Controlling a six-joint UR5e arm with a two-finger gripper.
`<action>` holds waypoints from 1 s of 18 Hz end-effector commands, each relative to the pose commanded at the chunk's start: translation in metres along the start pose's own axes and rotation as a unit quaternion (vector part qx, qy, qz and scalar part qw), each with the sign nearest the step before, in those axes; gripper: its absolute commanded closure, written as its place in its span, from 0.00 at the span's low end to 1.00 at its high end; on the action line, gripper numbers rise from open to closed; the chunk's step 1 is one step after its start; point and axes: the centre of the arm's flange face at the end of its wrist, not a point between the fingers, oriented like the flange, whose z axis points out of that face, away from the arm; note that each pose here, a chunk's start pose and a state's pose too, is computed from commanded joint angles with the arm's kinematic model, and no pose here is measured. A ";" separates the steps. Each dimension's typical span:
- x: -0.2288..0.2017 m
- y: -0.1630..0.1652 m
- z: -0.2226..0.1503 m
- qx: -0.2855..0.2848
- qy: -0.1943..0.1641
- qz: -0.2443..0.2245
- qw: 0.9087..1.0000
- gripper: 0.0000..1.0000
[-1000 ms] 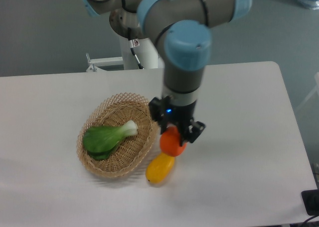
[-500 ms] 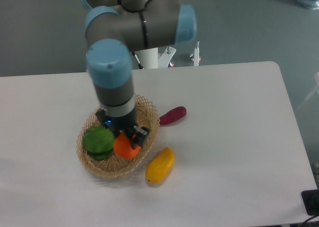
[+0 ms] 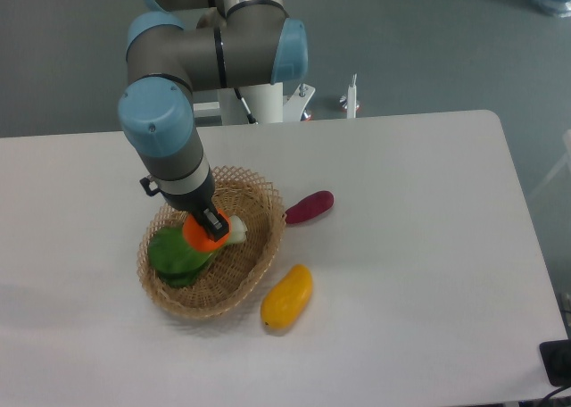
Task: Place the orange in the basket
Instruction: 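Lower the orange into the basket beside the bok choy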
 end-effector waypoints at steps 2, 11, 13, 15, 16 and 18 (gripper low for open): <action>-0.010 -0.005 0.004 0.000 -0.002 -0.010 1.000 0.43; -0.038 -0.030 0.033 0.039 -0.046 -0.120 0.991 0.43; -0.043 -0.038 0.039 0.044 -0.039 -0.130 0.990 0.43; -0.036 -0.051 0.043 0.045 -0.034 -0.127 0.990 0.43; -0.037 -0.053 0.046 0.044 -0.033 -0.129 0.990 0.43; -0.037 -0.055 0.051 0.042 -0.030 -0.128 0.990 0.40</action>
